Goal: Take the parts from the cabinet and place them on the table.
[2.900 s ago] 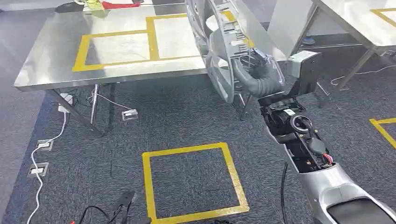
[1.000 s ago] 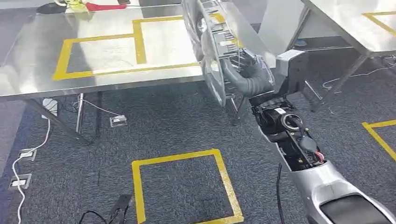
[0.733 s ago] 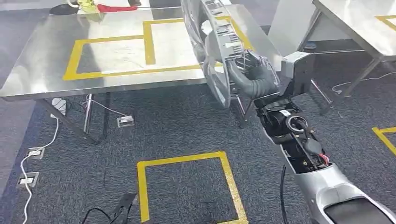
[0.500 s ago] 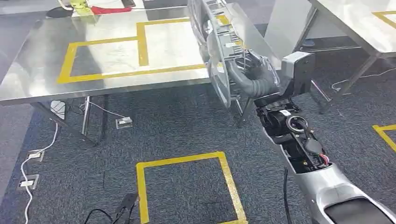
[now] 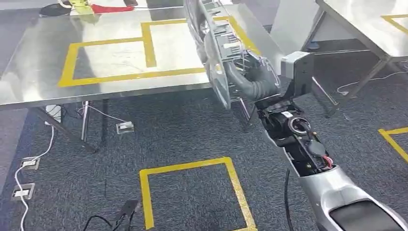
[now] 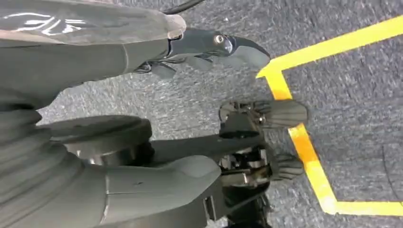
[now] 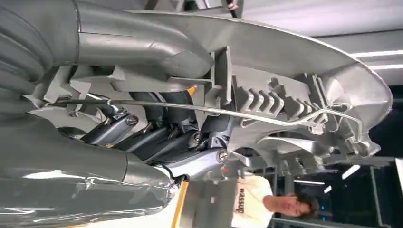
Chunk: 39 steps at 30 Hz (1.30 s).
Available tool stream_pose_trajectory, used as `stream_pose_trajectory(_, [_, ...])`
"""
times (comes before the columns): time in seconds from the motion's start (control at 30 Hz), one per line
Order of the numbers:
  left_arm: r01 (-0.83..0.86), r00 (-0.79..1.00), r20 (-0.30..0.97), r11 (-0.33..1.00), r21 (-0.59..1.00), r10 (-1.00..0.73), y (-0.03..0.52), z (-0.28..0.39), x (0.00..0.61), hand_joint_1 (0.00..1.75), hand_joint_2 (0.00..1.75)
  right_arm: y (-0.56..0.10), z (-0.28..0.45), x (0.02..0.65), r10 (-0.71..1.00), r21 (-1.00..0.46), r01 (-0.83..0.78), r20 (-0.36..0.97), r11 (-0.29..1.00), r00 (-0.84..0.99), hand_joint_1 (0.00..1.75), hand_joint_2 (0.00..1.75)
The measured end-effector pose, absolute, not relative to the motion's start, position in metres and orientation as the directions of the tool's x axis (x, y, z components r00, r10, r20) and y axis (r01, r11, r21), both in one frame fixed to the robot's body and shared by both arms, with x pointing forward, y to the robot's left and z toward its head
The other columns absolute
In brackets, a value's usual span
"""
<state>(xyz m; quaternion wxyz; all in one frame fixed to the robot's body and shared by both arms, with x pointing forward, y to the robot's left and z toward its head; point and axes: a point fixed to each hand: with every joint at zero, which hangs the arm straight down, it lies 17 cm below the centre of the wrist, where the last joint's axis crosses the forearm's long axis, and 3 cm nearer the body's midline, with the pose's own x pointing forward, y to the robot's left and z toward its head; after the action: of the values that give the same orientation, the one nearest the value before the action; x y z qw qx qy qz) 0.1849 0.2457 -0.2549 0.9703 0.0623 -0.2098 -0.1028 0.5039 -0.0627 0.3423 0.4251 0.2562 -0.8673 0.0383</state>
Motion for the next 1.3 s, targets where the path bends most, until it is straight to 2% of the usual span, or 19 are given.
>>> stream_pose_trajectory(1.3, [0.181,0.888,0.397,0.971,0.158,-0.230,0.2444,-0.2541,0.1871,0.00,1.75,-0.0614,0.3340,0.5029,-0.403,0.152,-0.471,0.771,0.869,-0.493,1.75,1.75])
